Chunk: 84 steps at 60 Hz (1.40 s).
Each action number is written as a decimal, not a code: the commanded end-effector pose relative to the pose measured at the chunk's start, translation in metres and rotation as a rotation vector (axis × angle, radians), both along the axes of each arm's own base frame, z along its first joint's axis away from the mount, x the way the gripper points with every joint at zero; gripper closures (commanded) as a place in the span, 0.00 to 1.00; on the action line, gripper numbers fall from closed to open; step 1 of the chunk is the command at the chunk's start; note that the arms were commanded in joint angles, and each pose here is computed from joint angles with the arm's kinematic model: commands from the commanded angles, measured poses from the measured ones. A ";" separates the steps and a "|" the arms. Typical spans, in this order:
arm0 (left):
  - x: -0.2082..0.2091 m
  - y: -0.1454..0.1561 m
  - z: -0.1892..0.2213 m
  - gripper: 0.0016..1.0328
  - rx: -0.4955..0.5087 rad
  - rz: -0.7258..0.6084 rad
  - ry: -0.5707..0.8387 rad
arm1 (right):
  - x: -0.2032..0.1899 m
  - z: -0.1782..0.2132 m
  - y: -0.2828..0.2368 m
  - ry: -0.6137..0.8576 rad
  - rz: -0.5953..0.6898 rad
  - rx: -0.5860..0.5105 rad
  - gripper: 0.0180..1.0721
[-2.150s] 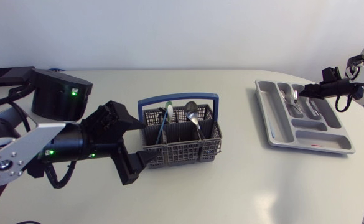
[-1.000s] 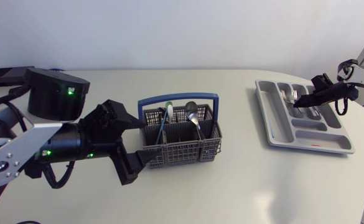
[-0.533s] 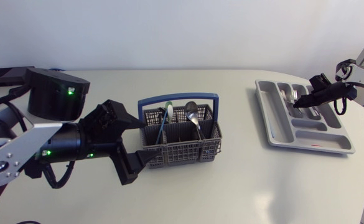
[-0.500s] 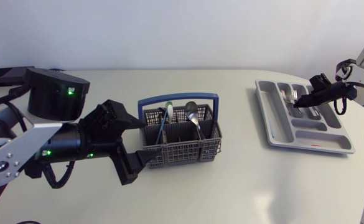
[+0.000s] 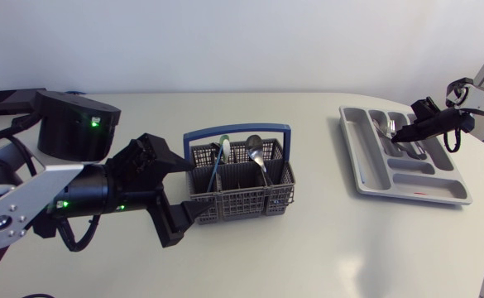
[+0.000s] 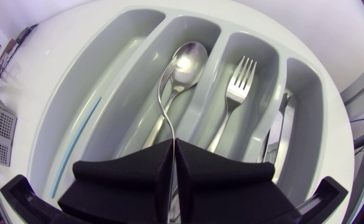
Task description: Sort the cutlery from the basket into the organizer compartments.
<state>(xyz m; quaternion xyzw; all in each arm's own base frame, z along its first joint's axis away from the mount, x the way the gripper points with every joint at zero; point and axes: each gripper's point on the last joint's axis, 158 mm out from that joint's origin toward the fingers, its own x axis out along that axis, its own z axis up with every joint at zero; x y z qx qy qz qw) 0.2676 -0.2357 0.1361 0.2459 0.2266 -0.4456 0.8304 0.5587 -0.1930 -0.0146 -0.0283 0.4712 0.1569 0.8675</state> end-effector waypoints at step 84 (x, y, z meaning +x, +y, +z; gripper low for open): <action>-0.006 0.000 -0.007 0.06 0.007 -0.016 -0.004 | 0.017 0.059 -0.034 -0.252 -0.403 -0.378 0.94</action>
